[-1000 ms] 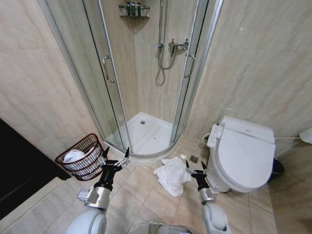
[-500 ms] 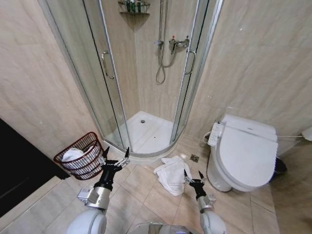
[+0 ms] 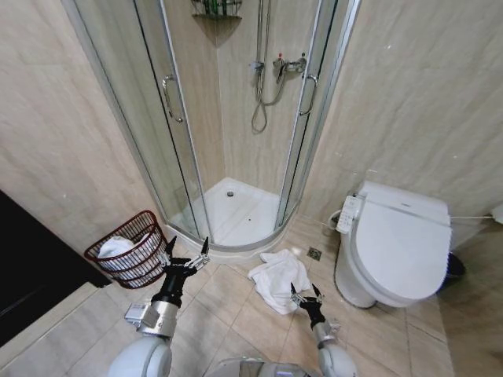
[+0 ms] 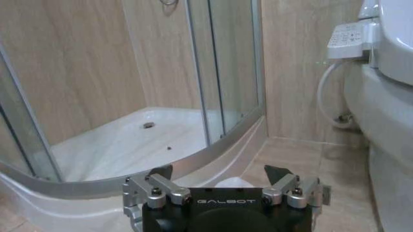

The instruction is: Discard the used towel into the hamper.

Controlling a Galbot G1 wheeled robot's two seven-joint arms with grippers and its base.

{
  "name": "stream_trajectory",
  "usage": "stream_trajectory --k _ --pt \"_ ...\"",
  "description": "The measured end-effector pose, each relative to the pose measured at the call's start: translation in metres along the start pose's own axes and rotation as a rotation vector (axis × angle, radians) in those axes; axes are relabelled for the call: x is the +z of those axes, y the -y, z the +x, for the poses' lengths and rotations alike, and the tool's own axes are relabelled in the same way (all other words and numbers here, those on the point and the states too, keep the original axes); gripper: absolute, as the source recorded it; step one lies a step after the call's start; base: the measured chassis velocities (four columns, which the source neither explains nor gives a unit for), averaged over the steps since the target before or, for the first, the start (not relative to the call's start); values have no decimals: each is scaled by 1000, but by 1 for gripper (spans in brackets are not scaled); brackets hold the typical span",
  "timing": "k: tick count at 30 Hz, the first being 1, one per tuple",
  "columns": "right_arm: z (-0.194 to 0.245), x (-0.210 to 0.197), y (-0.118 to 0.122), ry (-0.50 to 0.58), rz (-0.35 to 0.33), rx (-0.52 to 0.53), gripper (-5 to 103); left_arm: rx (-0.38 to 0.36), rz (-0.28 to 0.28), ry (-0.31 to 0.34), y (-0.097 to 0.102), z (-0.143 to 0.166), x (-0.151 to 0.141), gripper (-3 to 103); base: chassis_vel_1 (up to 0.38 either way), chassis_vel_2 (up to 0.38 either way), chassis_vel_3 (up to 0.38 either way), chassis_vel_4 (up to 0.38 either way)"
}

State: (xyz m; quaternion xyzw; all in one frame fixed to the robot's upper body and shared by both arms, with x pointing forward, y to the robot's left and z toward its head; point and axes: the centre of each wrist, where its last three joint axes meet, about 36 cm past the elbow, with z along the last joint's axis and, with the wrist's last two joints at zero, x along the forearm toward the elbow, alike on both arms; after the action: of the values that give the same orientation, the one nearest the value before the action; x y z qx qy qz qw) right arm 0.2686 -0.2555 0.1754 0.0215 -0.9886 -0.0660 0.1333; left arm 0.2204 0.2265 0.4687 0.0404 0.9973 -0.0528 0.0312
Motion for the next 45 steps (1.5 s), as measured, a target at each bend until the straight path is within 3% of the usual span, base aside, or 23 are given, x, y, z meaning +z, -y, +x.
stream_trajectory --k 3,6,15,25,36,45 --pt "-2 1 0 8 -10 -5 92 0 0 0 0 0 0 100 0 0 0 0" --pt "-4 2 -3 17 -27 -16 100 0 0 0 0 0 0 100 0 0 0 0" --pt "-7 5 -7 56 -77 2 100 0 0 0 0 0 0 100 0 0 0 0" --pt "-7 15 -2 110 -45 13 100 0 0 0 0 0 0 100 0 0 0 0" --pt "1 19 -2 71 -28 6 100 0 0 0 0 0 0 100 0 0 0 0" --pt "7 19 -4 52 -78 -24 100 0 0 0 0 0 0 100 0 0 0 0"
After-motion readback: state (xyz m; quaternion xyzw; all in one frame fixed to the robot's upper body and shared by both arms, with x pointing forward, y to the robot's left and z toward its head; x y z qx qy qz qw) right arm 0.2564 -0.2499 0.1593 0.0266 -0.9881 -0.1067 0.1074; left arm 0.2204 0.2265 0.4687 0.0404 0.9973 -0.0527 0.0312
